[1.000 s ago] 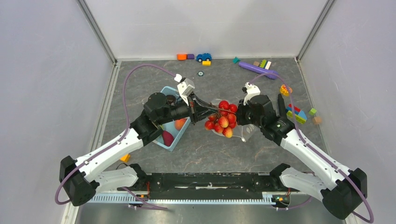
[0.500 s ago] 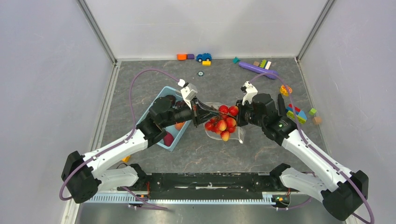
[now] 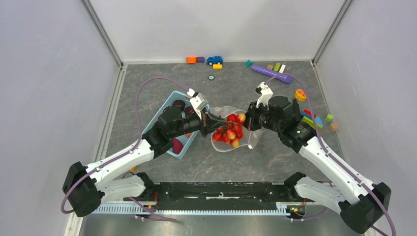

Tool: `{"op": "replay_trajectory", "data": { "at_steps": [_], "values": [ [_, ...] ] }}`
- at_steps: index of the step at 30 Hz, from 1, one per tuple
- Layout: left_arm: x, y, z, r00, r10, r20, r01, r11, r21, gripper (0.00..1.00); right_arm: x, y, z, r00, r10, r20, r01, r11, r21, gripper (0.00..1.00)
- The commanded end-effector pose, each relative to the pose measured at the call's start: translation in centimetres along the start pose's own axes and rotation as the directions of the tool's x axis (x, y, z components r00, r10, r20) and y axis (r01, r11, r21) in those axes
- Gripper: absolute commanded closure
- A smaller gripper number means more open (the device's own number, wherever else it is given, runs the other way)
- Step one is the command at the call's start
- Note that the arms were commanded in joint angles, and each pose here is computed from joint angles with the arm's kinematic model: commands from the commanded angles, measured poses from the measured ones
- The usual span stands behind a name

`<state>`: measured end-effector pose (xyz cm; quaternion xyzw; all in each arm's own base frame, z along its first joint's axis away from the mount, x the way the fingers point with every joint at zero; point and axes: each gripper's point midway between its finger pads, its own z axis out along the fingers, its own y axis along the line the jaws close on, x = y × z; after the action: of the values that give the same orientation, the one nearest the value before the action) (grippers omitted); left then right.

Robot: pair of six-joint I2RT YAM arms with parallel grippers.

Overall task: Place the food in the zip-top bag and seal the zipper
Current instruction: Place the fake fruit in the zipper food storage bag.

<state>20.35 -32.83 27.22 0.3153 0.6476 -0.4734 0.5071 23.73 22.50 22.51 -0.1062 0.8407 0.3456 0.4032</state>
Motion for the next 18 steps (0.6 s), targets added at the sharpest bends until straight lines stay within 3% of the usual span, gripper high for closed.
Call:
{"op": "replay_trajectory", "data": {
  "at_steps": [1,6,13,18],
  "values": [
    [-1.2,0.2,-0.7,0.995,0.09,0.031,-0.089,0.996,-0.029,0.98,-3.6,1.3,-1.2,0.995,-0.024,0.099,0.026,1.0,-0.011,1.0],
    [-0.1,0.0,-1.2,0.992,0.124,-0.02,-0.124,0.992,-0.008,0.98,-3.9,0.3,-1.3,0.994,-0.032,0.103,0.028,0.999,0.042,1.0],
    [1.0,-2.7,-0.9,0.986,0.151,-0.068,-0.137,0.975,0.175,0.98,-3.7,-0.4,-0.8,0.996,-0.027,0.087,0.022,0.998,0.063,1.0],
    [0.7,-1.1,0.1,0.986,0.14,-0.087,-0.131,0.986,0.1,0.98,-3.6,0.0,-0.6,0.996,-0.039,0.086,0.036,0.999,0.035,1.0]
  ]
}}
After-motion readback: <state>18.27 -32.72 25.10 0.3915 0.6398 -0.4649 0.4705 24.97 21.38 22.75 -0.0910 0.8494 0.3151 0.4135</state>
